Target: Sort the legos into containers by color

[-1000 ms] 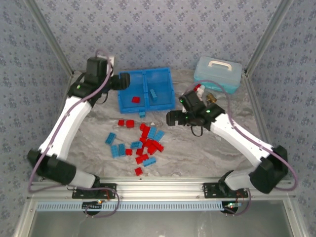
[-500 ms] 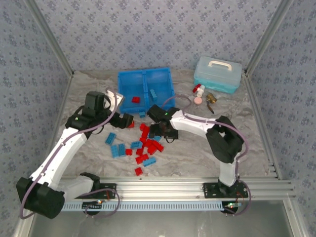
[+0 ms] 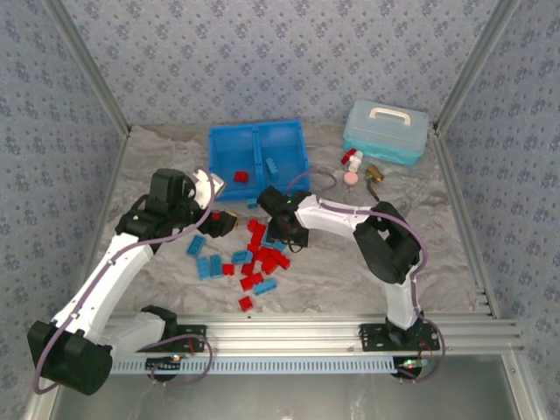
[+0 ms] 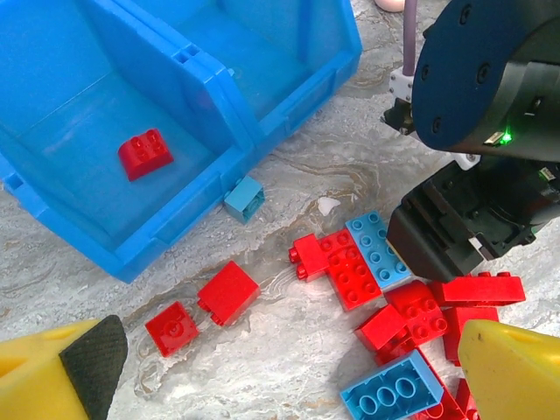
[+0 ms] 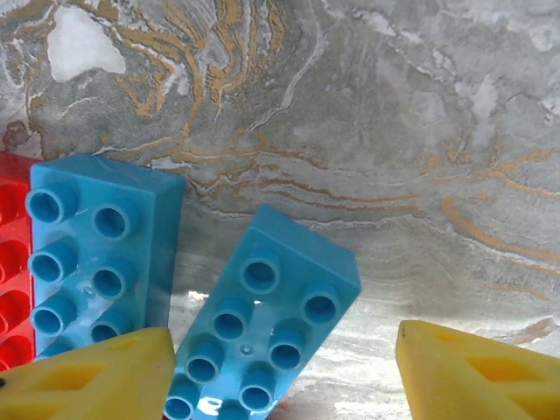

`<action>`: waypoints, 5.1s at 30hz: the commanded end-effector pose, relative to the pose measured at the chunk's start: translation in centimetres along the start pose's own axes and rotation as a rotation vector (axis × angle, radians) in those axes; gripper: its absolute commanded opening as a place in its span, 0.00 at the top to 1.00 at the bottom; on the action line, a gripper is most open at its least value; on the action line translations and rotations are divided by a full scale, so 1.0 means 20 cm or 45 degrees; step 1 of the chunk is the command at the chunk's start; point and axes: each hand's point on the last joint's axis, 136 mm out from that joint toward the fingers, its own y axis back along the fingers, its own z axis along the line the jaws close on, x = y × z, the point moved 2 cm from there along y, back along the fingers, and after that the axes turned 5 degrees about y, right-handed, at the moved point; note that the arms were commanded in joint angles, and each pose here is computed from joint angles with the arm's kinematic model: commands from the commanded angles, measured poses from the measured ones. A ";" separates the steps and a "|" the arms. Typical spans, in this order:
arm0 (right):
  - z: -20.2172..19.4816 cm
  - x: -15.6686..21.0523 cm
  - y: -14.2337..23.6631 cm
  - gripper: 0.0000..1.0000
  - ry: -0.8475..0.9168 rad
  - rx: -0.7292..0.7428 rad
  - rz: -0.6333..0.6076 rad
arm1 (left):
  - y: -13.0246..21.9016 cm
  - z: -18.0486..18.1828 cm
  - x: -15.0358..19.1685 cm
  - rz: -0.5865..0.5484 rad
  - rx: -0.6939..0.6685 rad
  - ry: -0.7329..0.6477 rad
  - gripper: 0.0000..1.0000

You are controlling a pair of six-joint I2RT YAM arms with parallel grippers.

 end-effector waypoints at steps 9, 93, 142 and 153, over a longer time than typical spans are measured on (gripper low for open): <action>-0.26 0.05 -0.08 0.49 -0.135 0.171 0.045 | 0.02 -0.03 -0.05 -0.083 0.055 -0.065 0.01; -0.60 -0.43 1.45 0.00 0.171 -0.249 -1.020 | -0.40 0.21 0.25 0.306 -0.631 0.952 0.07; -0.74 -0.40 1.40 0.00 -0.067 -0.335 -0.921 | -0.44 0.27 -0.49 -0.019 -0.724 0.639 0.65; -0.80 -0.31 1.47 0.00 -0.107 -0.339 -0.972 | -0.84 0.68 -0.58 0.088 -0.813 0.745 0.65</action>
